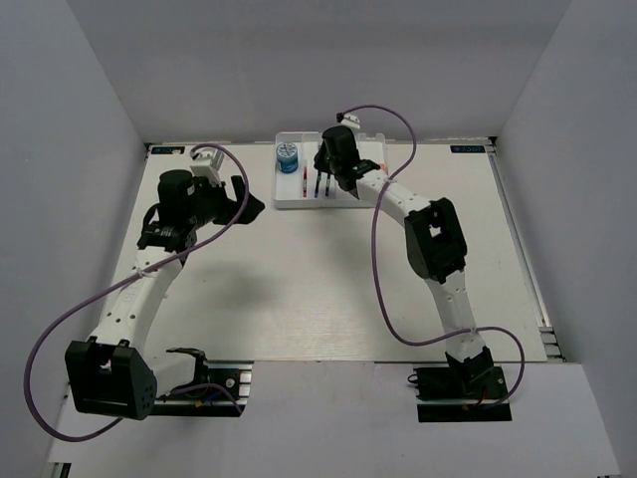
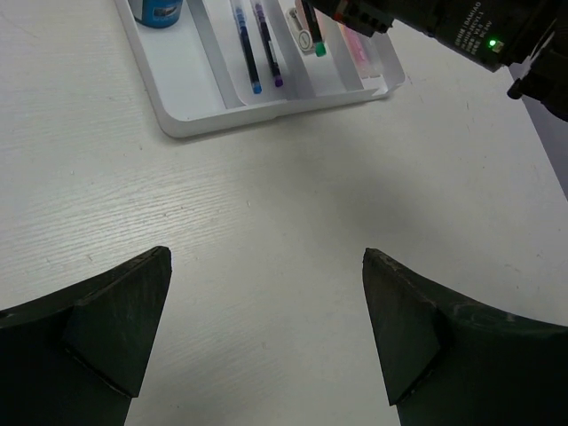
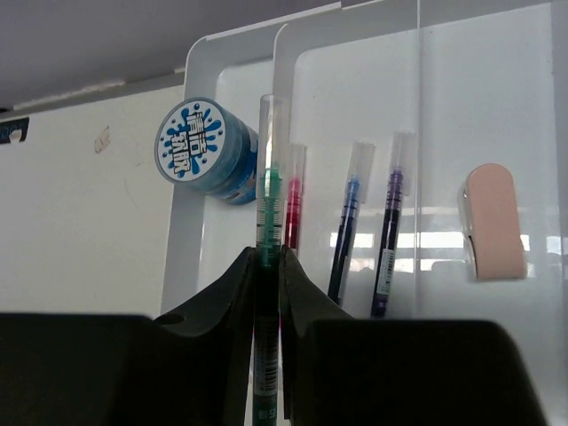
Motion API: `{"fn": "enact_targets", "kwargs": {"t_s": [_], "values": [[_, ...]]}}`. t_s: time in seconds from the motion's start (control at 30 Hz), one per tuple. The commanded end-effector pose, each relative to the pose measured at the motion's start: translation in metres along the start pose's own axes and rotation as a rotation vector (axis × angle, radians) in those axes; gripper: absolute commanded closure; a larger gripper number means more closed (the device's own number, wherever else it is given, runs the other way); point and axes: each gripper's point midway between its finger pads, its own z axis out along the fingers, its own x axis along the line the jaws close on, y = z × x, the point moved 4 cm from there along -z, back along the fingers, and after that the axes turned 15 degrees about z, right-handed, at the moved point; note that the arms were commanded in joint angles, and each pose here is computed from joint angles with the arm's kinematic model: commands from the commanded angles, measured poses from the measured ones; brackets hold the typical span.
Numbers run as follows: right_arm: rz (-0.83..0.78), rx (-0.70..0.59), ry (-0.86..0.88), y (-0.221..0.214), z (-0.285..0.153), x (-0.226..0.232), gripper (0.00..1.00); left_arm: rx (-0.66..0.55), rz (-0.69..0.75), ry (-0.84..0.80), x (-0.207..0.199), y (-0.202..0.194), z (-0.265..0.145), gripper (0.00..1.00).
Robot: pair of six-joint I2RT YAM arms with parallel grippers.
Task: Sort the stationery into containers
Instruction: Place the pen in the storage box.
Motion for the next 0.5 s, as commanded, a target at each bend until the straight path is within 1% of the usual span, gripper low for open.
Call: {"fn": "enact_targets", "kwargs": {"t_s": [0.0,0.03,0.13,0.27,0.47], "values": [[0.136,-0.158,0.001,0.021,0.013,0.013,1.0,-0.003,-0.009,-0.017,-0.002,-0.003,-0.001,0.02],[0.162,-0.175,-0.006,0.022,0.016,0.01,1.0,-0.002,-0.012,-0.019,-0.002,-0.004,0.0,0.02],[0.163,-0.202,-0.015,0.017,0.028,0.002,1.0,-0.002,-0.015,-0.019,-0.002,-0.006,0.001,0.02],[0.145,-0.16,0.048,0.004,0.038,0.004,1.0,0.002,-0.017,-0.022,-0.002,-0.011,0.002,0.02],[0.118,-0.133,0.089,-0.011,0.051,0.003,1.0,0.012,-0.013,-0.017,-0.001,-0.016,0.002,0.02]]}}
